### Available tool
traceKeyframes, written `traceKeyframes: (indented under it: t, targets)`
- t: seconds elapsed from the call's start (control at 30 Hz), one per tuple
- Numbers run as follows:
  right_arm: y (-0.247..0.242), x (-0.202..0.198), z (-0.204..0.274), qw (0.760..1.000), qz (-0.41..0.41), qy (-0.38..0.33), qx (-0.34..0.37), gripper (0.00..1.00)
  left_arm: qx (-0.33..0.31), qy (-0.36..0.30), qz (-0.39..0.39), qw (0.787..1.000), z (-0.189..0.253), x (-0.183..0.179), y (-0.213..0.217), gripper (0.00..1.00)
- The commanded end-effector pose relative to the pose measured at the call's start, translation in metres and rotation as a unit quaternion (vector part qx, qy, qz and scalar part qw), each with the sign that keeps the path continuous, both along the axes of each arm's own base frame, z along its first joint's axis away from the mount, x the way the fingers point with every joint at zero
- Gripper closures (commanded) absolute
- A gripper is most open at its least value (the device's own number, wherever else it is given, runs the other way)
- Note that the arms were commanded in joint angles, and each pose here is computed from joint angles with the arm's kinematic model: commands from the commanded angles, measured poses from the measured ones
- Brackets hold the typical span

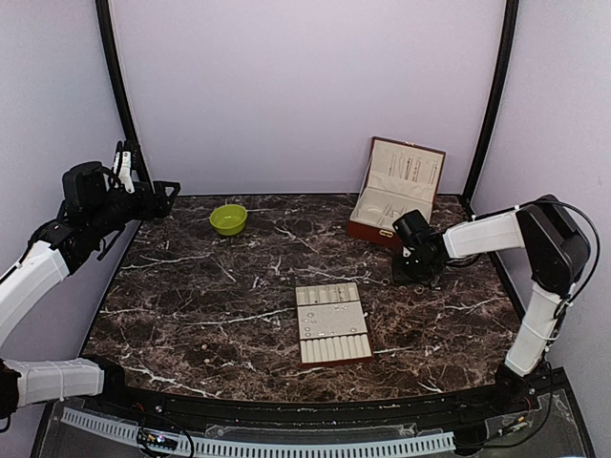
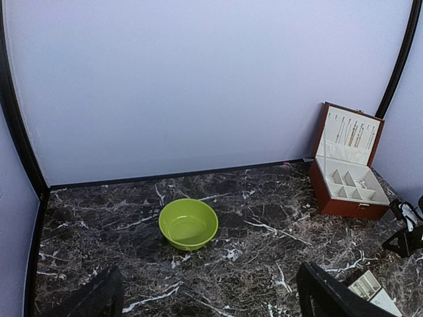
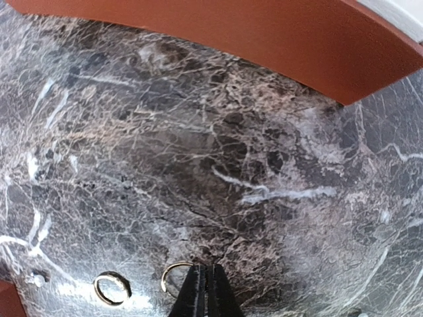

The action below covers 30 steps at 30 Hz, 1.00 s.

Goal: Organize the mixed jewelry
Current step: Pick up the ring from the center of the board.

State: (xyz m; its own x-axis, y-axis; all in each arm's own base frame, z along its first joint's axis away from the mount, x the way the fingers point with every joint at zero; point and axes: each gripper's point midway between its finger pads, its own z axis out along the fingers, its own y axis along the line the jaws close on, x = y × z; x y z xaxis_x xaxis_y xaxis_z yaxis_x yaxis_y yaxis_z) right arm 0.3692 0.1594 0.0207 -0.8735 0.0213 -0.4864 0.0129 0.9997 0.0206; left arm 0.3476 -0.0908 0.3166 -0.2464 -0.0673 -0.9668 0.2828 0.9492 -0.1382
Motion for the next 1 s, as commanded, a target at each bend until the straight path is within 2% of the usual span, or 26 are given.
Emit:
traceKeyframes:
  t: [0.0,0.27,0.6,0.97]
  targets:
    - [0.0,0.006,0.002,1.0,-0.006,-0.013,0.006,0.99,0.005,-0.006,0.003,1.0,-0.001,0.002,0.002,0.07]
    - [0.0,0.006,0.021,0.998,-0.01,-0.052,0.034,1.0,0.014,0.0,-0.007,1.0,-0.008,0.005,-0.002,0.07]
    - [0.007,0.0,0.045,0.993,0.017,-0.092,0.07,1.0,0.039,0.009,-0.084,0.996,-0.016,-0.008,-0.066,0.08]
    - [0.034,-0.018,0.088,0.974,0.058,-0.154,0.154,1.0,-0.052,0.052,-0.143,0.987,-0.049,-0.012,-0.151,0.09]
